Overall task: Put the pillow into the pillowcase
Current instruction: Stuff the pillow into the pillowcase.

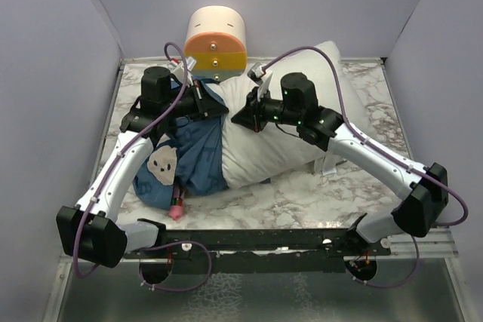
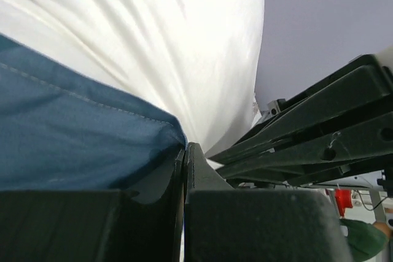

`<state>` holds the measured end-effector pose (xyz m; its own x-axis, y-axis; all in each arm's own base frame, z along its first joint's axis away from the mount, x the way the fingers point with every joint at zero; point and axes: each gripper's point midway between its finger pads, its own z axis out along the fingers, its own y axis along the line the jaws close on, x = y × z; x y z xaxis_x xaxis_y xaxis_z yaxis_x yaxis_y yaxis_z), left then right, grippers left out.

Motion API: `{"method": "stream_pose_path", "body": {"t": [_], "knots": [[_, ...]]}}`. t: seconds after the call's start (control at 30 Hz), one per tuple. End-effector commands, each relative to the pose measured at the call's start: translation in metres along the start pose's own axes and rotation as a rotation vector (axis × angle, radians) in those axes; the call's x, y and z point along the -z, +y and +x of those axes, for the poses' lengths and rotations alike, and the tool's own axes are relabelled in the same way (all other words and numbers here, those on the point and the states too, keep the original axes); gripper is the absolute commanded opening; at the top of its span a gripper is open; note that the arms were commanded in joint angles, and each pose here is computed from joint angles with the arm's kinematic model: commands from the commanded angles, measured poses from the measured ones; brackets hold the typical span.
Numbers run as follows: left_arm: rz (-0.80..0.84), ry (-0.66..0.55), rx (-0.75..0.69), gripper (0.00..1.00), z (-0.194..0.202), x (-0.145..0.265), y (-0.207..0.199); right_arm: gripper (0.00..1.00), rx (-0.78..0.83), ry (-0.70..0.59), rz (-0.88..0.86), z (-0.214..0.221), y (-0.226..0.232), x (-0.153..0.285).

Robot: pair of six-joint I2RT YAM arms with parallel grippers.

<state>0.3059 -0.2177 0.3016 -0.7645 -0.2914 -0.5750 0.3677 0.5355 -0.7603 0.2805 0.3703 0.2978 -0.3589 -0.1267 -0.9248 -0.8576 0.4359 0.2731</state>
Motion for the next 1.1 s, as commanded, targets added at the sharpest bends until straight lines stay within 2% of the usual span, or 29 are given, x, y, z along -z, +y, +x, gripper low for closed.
{"method": "stream_pose_path", "body": {"t": [0.0, 0.1, 0.13, 0.27, 0.33, 0.4, 0.5, 0.6, 0.7, 0.8, 0.9, 1.0, 1.07], "knots": [[0.104, -0.096, -0.087, 0.0, -0.018, 0.008, -0.027, 0.01, -0.106, 0.049, -0.199, 0.028, 0.065, 0.009], [0.032, -0.056, -0.04, 0.0, 0.007, 0.005, 0.002, 0.03, -0.102, 0.076, -0.161, 0.05, 0.057, 0.016], [-0.001, -0.042, -0.024, 0.0, 0.016, 0.005, 0.013, 0.1, -0.08, 0.075, -0.16, 0.052, 0.057, 0.019], [-0.115, 0.01, 0.027, 0.0, 0.046, 0.011, 0.045, 0.53, 0.066, 0.024, -0.177, 0.03, 0.061, 0.03], [-0.13, 0.018, 0.037, 0.0, 0.055, 0.013, 0.05, 0.69, 0.132, -0.011, -0.154, 0.011, 0.058, 0.03], [-0.134, 0.02, 0.041, 0.0, 0.06, 0.016, 0.052, 0.8, 0.175, -0.039, -0.095, -0.007, 0.047, 0.025], [-0.151, 0.028, 0.053, 0.0, 0.069, 0.02, 0.057, 0.86, 0.19, -0.056, 0.02, -0.033, 0.018, 0.01], [-0.163, 0.025, 0.062, 0.0, 0.077, 0.025, 0.06, 0.87, 0.145, -0.006, 0.14, -0.034, -0.028, -0.014], [-0.169, 0.014, 0.066, 0.0, 0.082, 0.03, 0.061, 0.87, 0.099, 0.081, 0.182, -0.02, -0.066, -0.036], [-0.171, 0.0, 0.066, 0.0, 0.083, 0.033, 0.06, 0.87, 0.09, 0.239, 0.196, 0.022, -0.089, -0.059], [-0.171, -0.013, 0.061, 0.0, 0.081, 0.035, 0.058, 0.85, 0.062, 0.372, 0.153, 0.066, -0.09, -0.065], [-0.176, -0.027, 0.051, 0.0, 0.077, 0.037, 0.057, 0.7, 0.029, 0.441, 0.139, 0.103, -0.087, -0.063], [-0.181, -0.037, 0.036, 0.0, 0.072, 0.038, 0.055, 0.5, -0.001, 0.464, 0.138, 0.12, -0.085, -0.059]]}}
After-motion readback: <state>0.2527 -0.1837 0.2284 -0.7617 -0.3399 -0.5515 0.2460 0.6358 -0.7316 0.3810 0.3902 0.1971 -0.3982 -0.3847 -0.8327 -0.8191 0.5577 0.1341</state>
